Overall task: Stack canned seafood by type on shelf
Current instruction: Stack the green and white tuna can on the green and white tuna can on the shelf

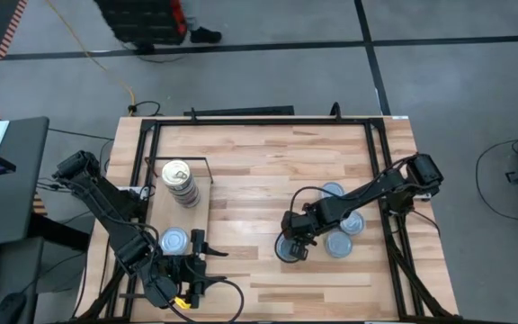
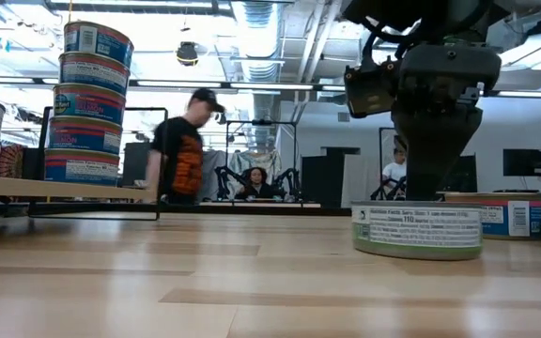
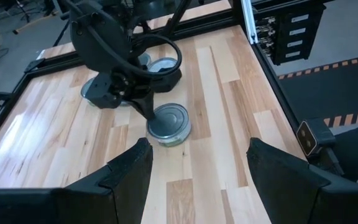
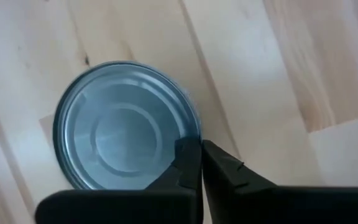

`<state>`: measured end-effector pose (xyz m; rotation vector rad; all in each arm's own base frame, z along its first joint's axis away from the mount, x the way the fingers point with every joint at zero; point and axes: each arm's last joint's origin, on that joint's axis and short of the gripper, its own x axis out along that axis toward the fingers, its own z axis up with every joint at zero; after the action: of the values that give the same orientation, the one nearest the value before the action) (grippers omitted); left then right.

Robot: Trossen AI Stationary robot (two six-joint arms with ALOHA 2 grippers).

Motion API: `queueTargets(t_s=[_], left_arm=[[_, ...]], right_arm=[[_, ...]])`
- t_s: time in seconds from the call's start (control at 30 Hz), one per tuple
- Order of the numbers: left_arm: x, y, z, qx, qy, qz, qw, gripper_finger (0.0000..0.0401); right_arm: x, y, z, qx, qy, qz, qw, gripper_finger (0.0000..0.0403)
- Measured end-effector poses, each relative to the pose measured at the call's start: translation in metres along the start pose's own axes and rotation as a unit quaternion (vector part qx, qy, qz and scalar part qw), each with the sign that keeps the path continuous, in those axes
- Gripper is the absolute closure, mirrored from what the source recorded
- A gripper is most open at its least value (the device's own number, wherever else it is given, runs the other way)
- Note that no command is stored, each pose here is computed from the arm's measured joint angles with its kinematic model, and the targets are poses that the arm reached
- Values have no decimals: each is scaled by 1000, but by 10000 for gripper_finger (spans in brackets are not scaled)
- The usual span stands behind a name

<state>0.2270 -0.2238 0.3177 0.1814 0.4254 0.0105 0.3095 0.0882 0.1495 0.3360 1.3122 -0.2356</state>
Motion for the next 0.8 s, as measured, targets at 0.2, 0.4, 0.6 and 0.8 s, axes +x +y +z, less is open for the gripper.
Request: queueTargets(t_s=[0.2,0.4,0.6,0.8], left_arm=[[0,0,0,-3,0,-2,1000,150],[0,0,0,-5,1,-2,1000,150],[0,0,-1,-1,4,0,1000,150],[0,0,-1,6,5,1,1000,150]], right_arm=[[4,-17,4,8,15,-35,999,371],[6,-40,11,24,26,-50,998,375],[-21,-61,15,41,34,-73,996,374],[-82,-36,4,-49,-77,-80,993,374]])
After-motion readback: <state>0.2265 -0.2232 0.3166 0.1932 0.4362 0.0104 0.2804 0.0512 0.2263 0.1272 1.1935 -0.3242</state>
